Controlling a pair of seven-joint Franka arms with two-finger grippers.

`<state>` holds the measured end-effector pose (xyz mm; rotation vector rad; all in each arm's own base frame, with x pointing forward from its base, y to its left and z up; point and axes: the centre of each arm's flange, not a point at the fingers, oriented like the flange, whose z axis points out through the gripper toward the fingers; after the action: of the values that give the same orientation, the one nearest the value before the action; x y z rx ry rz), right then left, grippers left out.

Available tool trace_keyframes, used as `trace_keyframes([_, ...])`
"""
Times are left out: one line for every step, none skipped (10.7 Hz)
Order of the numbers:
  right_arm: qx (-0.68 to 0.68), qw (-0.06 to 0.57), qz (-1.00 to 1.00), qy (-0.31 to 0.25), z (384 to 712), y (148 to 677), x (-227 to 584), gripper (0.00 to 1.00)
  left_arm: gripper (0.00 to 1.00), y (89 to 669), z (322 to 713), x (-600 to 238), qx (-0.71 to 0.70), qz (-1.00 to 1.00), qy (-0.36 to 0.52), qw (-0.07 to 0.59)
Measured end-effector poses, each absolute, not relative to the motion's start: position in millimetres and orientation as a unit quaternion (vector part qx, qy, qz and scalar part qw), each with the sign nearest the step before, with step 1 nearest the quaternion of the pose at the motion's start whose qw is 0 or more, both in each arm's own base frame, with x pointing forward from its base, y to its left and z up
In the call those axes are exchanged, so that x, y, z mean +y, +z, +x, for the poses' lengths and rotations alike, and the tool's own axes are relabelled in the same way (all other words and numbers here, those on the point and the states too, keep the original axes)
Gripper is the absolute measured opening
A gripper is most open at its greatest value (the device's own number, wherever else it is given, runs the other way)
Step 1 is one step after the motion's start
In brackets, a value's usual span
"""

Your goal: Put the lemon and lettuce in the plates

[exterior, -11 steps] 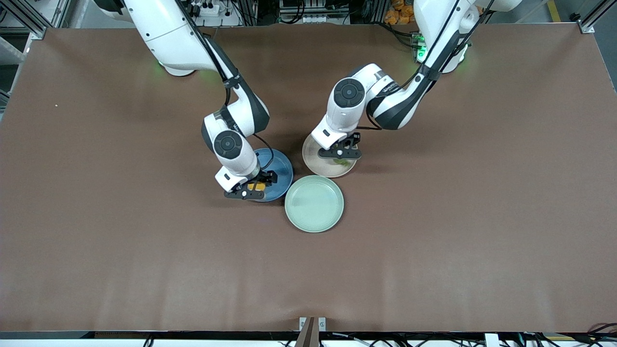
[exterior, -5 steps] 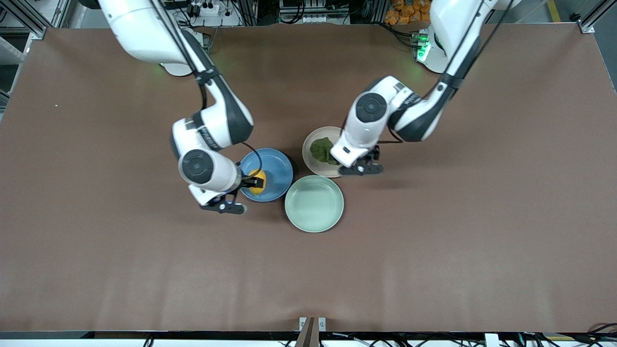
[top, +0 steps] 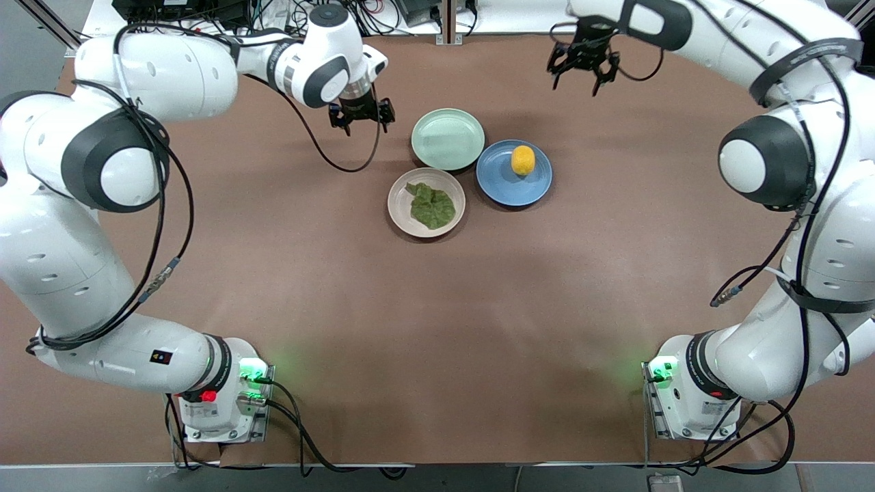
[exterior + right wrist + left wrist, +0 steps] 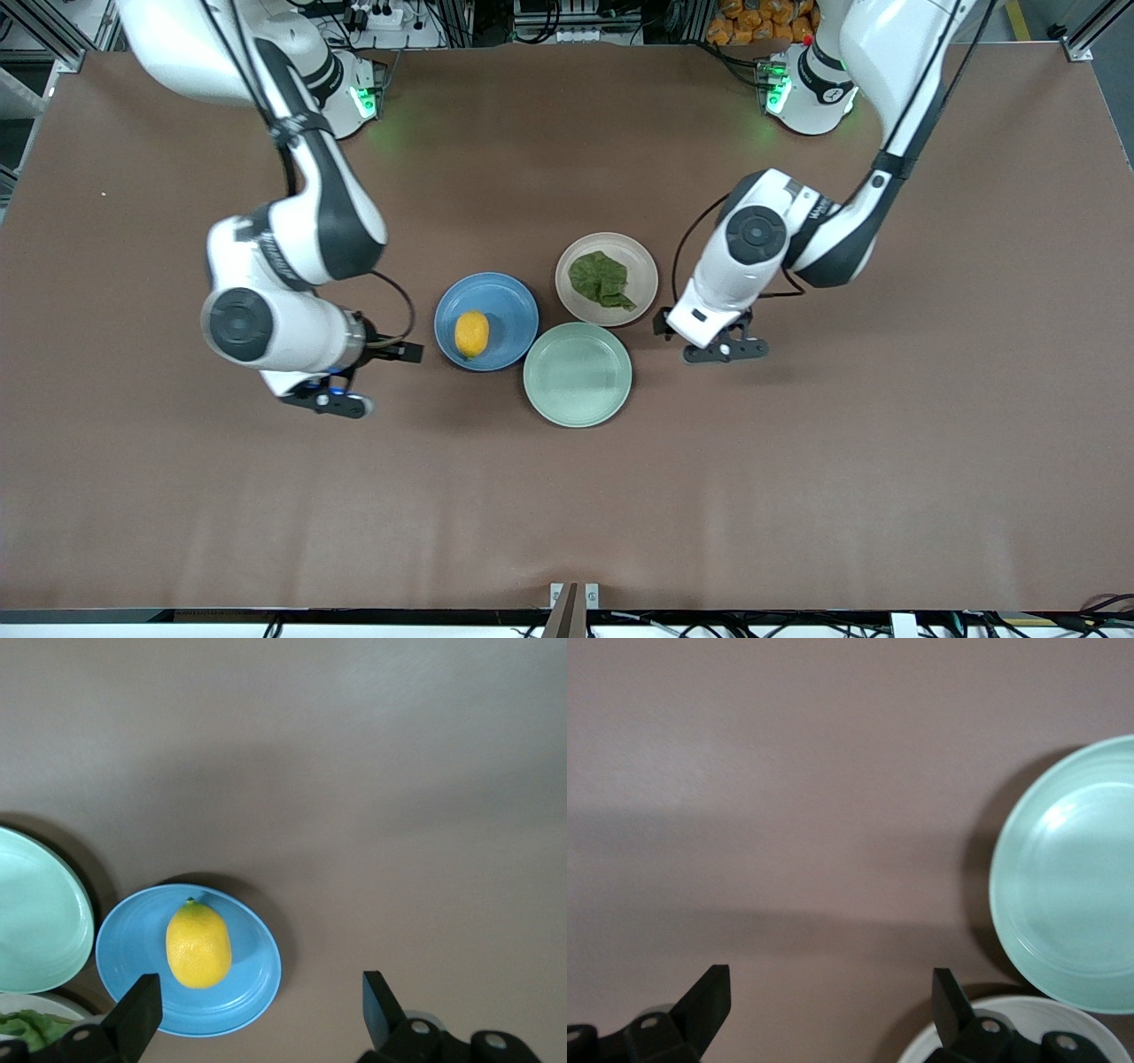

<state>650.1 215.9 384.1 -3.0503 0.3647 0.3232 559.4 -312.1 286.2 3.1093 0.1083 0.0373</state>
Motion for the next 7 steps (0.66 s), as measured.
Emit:
trace_keyframes([0.127,0.028,-0.987,0.098,653,395,202,1.0,1.0,287,564,-303,0.033,0.999,0.009,0.012])
trace_keyframes([0.134,0.031,-0.986,0.093,656,403,188,1.0,1.0,288,568,-295,0.028,1.0,0.002,0.006])
trace_keyframes([0.127,0.036,-0.988,0.086,660,411,172,1.0,1.0,289,571,-287,0.022,1.0,-0.003,-0.002])
trace_keyframes([0.111,0.04,-0.989,0.084,663,419,150,1.0,1.0,292,575,-276,0.01,1.0,-0.006,-0.013])
trace_keyframes([0.102,0.043,-0.99,0.087,664,425,127,1.0,1.0,296,580,-261,-0.005,1.0,-0.011,-0.025])
trace_keyframes([0.103,0.046,-0.99,0.089,665,434,106,1.0,1.0,301,583,-245,-0.017,0.999,-0.02,-0.036])
trace_keyframes([0.108,0.046,-0.989,0.089,664,447,88,1.0,1.0,304,585,-232,-0.025,0.998,-0.026,-0.045])
